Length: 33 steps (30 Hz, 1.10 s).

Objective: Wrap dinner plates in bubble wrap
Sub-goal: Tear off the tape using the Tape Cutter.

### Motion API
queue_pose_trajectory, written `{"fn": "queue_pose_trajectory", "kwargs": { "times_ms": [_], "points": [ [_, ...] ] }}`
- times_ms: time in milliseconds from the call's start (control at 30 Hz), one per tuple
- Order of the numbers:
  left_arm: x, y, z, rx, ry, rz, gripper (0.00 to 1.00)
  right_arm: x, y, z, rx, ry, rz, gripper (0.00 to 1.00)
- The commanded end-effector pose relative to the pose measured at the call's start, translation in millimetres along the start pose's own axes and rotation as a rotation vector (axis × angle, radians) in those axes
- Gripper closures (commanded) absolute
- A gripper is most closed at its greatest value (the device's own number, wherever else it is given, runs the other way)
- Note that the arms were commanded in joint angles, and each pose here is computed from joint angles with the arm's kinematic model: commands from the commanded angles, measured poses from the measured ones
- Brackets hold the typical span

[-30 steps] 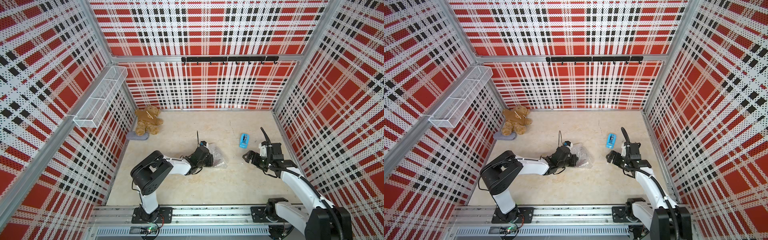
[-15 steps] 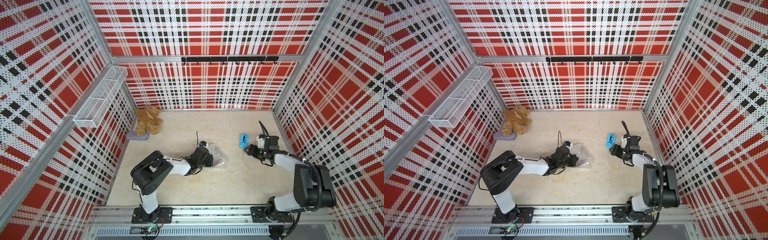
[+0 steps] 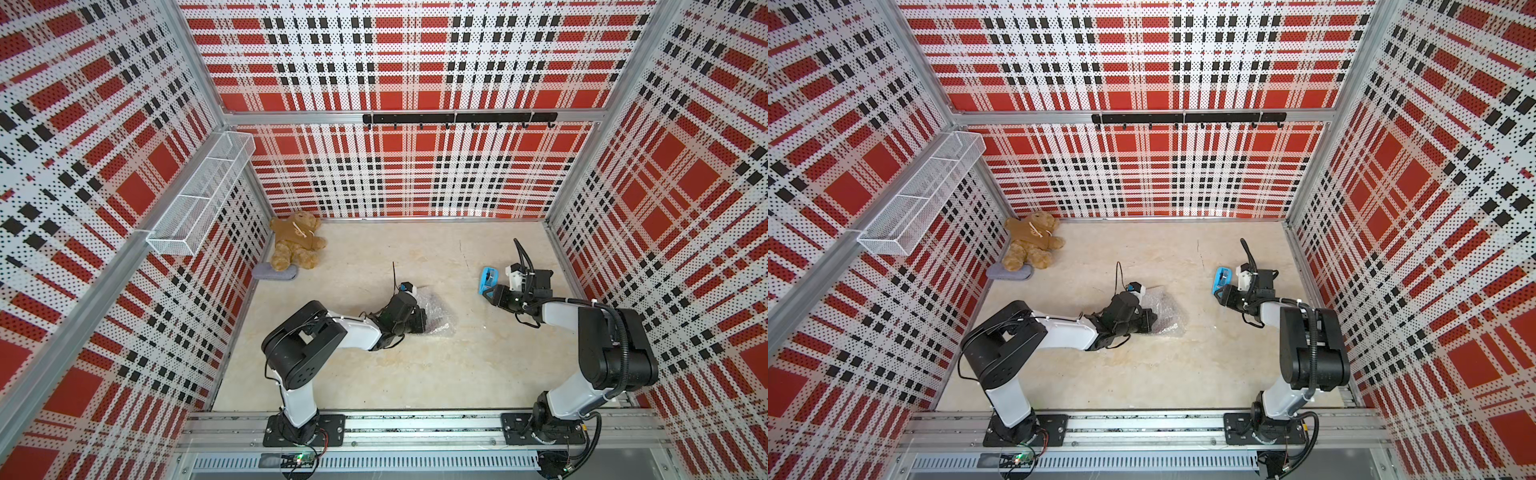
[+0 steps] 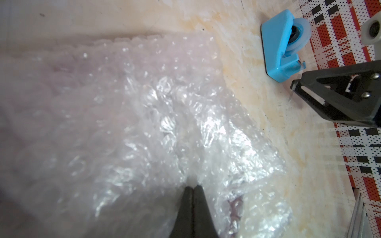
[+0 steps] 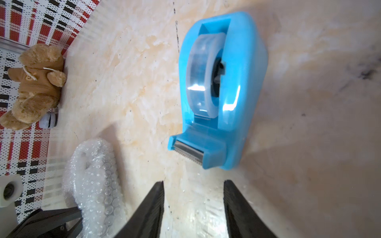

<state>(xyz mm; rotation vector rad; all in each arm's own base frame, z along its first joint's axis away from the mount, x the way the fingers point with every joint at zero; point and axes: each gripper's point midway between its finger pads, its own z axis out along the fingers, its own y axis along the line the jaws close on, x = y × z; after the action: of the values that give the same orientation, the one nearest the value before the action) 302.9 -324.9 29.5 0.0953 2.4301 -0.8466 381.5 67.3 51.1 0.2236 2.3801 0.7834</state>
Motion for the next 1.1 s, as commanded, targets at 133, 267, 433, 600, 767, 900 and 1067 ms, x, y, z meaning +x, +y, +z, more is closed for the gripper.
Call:
{"fn": "queue_pose_trajectory", "kwargs": {
  "times_ms": [133,267,433,600,767,900,1067],
  "points": [
    [66.8,58.0,0.3,-0.179,0.211,-0.018,1.00,-6.1,2.8,6.9,-0.050,-0.013,-0.019,0.54],
    [66.6,58.2,-0.1,-0.180,0.209,-0.018,1.00,-6.1,1.1,9.0,-0.055,-0.010,-0.011,0.54],
    [66.6,58.4,-0.1,-0.181,0.209,-0.018,1.00,-4.4,1.7,12.2,-0.072,0.007,-0.005,0.55],
    [66.7,58.9,-0.8,-0.182,0.208,-0.018,1.00,-4.0,1.5,11.4,-0.079,0.005,-0.003,0.60],
    [66.3,58.5,-0.9,-0.181,0.207,-0.017,1.00,-6.2,-1.0,6.2,-0.075,-0.021,0.014,0.66],
    [66.8,58.8,-0.9,-0.182,0.208,-0.018,1.00,-5.9,-1.2,4.6,-0.085,-0.026,0.018,0.70],
    [66.4,58.5,-0.7,-0.181,0.207,-0.019,1.00,-5.8,-0.4,3.4,-0.093,-0.028,0.017,0.78]
  ]
}}
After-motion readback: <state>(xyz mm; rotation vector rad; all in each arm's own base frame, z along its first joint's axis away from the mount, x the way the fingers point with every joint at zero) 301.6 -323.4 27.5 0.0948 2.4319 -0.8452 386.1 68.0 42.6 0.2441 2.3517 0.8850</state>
